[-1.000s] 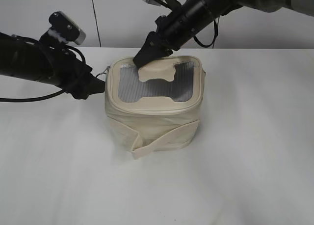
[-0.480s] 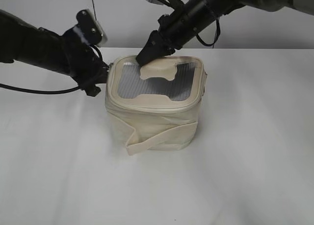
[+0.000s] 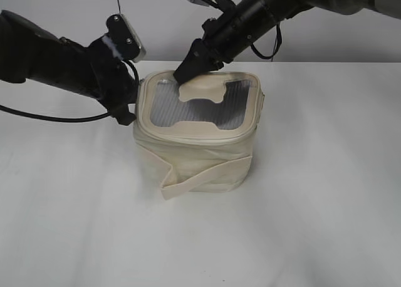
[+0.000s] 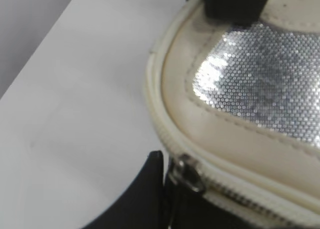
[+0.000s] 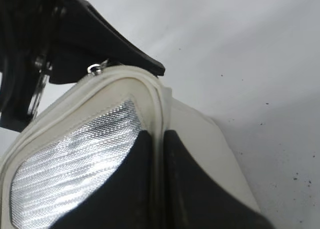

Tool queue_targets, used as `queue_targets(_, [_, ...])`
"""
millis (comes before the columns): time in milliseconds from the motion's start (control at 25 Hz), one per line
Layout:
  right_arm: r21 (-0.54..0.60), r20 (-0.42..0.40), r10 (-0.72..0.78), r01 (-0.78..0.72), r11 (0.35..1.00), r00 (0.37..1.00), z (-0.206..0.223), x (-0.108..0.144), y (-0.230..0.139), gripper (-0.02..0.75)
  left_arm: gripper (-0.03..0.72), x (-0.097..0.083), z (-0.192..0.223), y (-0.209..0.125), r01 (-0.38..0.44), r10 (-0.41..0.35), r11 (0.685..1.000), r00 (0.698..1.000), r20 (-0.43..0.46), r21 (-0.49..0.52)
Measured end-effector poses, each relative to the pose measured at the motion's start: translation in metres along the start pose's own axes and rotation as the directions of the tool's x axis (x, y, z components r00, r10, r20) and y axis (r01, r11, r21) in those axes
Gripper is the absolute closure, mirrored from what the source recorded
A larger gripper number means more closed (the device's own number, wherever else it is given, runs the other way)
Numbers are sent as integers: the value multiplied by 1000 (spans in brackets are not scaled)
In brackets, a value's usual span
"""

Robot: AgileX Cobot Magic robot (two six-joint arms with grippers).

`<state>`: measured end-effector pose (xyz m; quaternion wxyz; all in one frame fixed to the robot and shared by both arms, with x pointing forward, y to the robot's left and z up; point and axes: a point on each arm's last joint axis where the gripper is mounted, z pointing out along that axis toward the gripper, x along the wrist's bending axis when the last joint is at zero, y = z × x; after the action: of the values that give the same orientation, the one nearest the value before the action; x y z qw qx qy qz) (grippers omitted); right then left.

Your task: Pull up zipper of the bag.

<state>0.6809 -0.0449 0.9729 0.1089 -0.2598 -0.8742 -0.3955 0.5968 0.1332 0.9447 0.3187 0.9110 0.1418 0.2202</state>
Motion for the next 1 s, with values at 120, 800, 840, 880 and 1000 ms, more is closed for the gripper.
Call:
queue_targets(120, [2, -12, 2, -2, 1000, 1000, 0, 1, 0, 691, 678, -8, -12, -3, 25, -25, 1000, 1000, -9, 13])
queue_targets(800, [-3, -25, 73, -73, 997, 997, 4, 5, 2, 692, 683, -55, -74, -16, 127, -127, 992, 992, 1, -1])
queue_targets(840, [-3, -25, 74, -74, 997, 997, 4, 5, 2, 692, 683, -57, -75, -17, 137, -137, 991, 991, 10, -2])
queue_targets(880, [-3, -25, 75, -75, 997, 997, 4, 5, 2, 692, 683, -59, -74, -18, 145, -145, 989, 989, 20, 2])
queue_targets(1000, [-3, -25, 75, -76, 997, 997, 4, 5, 2, 692, 683, -65, -74, -24, 164, -165, 986, 986, 35, 19])
